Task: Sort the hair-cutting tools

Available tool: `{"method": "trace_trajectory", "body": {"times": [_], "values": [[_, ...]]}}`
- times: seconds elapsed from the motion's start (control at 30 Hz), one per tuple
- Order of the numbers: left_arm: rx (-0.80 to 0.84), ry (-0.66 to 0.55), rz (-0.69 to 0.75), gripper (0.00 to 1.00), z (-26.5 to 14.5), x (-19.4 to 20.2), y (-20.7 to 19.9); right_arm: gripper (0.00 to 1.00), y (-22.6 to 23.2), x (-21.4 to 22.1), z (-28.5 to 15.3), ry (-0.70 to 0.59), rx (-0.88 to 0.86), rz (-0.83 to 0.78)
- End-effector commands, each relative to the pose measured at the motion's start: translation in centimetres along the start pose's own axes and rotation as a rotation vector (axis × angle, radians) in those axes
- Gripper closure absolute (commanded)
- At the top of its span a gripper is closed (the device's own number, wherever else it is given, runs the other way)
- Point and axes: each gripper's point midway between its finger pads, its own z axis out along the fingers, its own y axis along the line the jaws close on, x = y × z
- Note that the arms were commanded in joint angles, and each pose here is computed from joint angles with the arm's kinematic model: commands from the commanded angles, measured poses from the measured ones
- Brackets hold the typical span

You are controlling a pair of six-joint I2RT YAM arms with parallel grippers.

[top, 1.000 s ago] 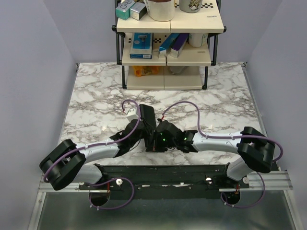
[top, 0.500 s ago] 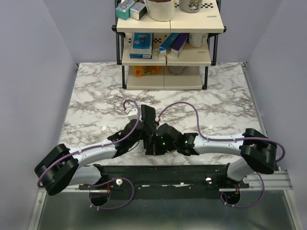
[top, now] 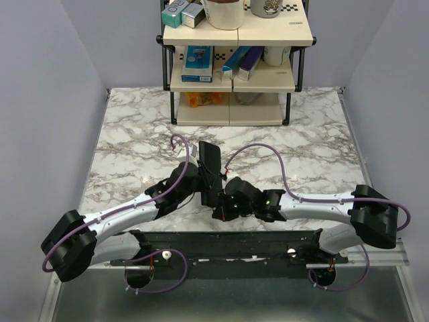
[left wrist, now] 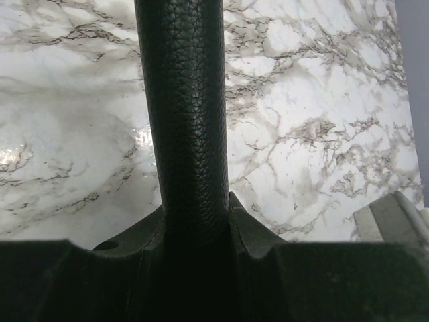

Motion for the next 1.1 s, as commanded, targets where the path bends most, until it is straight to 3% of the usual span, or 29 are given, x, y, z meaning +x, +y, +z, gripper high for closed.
{"method": "trace_trajectory", "body": {"times": [0.0, 0.5, 0.73, 1.07], "values": [[0.143, -0.066, -0.016, 1.00, -1.7, -4.0, -4.4, 0.99, -5.0, 2.8, -0.9, 0.083, 0.198, -0.122], [0.319, 0.232, 0.076, 1.00, -7.7, 0.4, -6.0, 0.99, -7.1, 1.7, -3.1, 0.118, 0.249, -0.545], [0.411, 0.338, 0.110, 1.00, -10.0, 2.6, -6.1, 0.99, -5.1, -0.7, -4.3, 0.066, 0.235, -0.641], [0.470, 0.428, 0.083, 1.00, -11.9, 5.7, -4.9, 0.99, -6.7, -4.8, -6.3, -0.007, 0.437, -0.742]]}}
